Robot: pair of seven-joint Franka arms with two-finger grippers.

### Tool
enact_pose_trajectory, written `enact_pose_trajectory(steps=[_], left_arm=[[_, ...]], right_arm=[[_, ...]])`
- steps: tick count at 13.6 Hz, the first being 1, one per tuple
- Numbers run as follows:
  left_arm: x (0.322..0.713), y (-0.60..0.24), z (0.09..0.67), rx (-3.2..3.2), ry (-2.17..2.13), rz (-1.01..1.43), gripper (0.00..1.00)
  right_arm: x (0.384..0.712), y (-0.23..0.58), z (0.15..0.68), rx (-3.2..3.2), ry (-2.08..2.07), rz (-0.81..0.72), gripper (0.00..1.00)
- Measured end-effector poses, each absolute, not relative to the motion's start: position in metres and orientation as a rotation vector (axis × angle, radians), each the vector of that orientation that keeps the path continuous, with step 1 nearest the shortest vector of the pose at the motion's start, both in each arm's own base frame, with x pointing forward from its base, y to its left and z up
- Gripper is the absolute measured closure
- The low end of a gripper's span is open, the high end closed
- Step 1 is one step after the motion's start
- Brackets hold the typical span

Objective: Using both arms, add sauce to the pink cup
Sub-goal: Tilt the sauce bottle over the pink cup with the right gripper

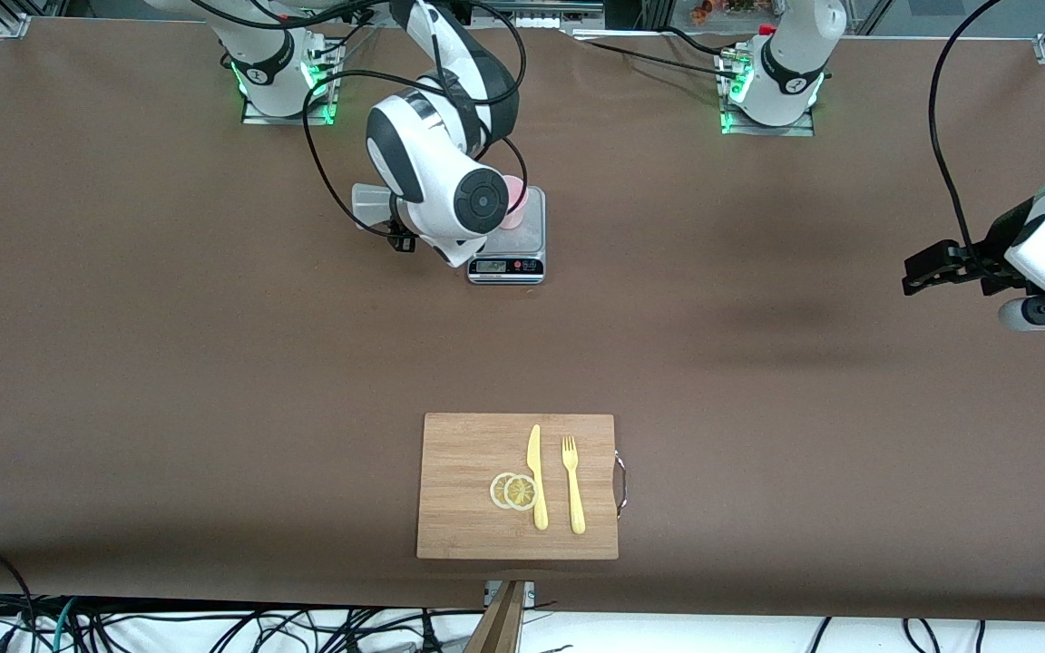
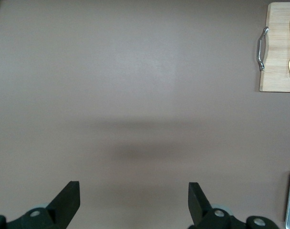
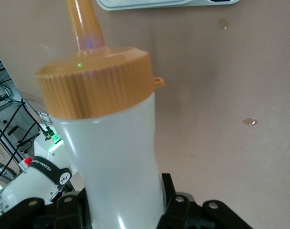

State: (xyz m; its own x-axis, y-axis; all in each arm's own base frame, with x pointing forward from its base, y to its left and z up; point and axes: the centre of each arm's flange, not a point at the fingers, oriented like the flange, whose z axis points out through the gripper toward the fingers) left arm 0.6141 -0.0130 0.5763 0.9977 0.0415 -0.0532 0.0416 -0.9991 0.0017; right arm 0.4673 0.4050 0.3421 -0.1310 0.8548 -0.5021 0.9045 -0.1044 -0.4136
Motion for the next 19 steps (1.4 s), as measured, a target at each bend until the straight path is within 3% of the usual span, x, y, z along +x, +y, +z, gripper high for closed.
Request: enact_pose_trajectory(steps=[12,19], left_arm=[[0.613,-0.006,0.577,3.136,0.002,-0.09,0.0],[0.613,-0.009,0.575,3.135,-0.008,-0.095,0.0]], right_arm=[[0.418,0.448,0.296,1.938,1.864,-1.121,0.46],[0.423,0.443,0.311,1.986,1.869,-1.118,0.45]])
